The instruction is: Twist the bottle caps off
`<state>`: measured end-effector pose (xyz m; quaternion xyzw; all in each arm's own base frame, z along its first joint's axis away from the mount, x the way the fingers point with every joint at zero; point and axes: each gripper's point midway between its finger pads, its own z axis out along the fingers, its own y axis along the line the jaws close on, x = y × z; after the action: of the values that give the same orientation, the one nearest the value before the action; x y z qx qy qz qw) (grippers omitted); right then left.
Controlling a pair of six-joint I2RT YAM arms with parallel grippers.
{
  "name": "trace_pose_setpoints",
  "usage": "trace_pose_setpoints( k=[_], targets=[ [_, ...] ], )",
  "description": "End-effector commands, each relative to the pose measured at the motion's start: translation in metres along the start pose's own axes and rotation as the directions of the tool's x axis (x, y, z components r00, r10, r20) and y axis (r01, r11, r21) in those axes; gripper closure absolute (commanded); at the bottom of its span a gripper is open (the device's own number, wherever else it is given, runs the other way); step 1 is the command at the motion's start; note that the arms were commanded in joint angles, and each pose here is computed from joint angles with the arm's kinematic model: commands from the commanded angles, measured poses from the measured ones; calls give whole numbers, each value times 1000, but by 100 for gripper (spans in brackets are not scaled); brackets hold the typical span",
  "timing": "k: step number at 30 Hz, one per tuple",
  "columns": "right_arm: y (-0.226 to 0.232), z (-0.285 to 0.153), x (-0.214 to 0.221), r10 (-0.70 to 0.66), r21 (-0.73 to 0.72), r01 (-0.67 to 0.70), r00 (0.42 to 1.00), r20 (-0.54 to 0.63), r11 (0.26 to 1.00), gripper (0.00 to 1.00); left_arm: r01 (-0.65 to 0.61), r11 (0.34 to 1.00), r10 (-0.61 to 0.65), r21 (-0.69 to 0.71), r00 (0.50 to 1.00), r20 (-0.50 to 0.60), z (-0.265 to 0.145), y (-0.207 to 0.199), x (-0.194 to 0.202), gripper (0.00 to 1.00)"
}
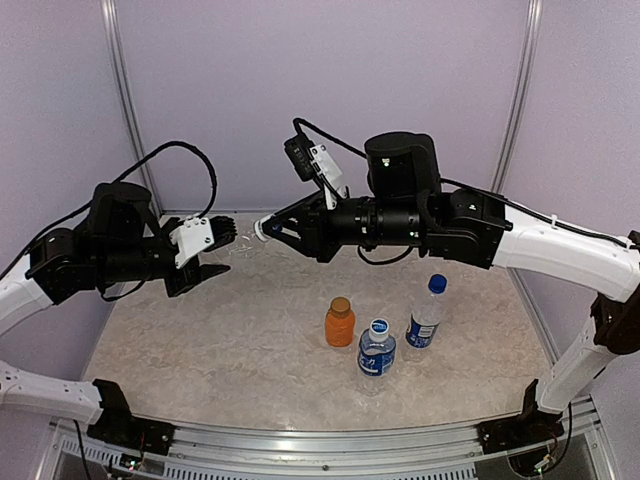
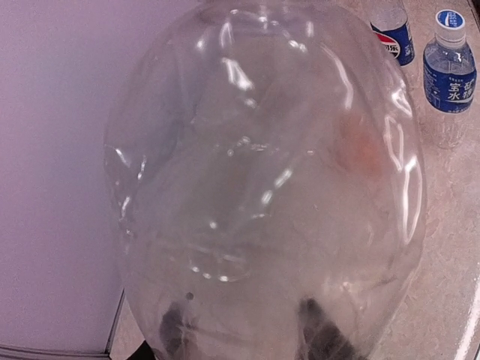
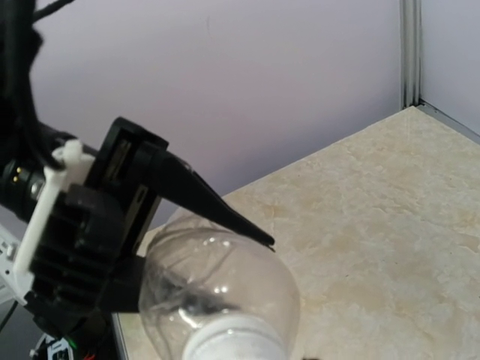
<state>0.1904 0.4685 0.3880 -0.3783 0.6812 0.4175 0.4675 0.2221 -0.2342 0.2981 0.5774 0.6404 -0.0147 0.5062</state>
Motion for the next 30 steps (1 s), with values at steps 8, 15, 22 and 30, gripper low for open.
trace_pose_setpoints(
  k=[8,15,22,30],
  targets=[
    [-14,-34,-5,-48,33,48,999,1,998,100,30,1000,-30,-2,1000,7,-7,2,11,57],
    [1,-34,-2,-160,-57,161,987,21,985,100,18,997,-20,73,1000,24,-8,-13,7,58],
    [28,-28,9,-471,-207,471,881,53,858,100,50,955,-68,293,996,52,-26,-48,-6,59],
    [41,-47,21,-791,-220,796,597,134,564,100,70,903,-91,423,995,30,-38,-73,-3,60]
  ],
)
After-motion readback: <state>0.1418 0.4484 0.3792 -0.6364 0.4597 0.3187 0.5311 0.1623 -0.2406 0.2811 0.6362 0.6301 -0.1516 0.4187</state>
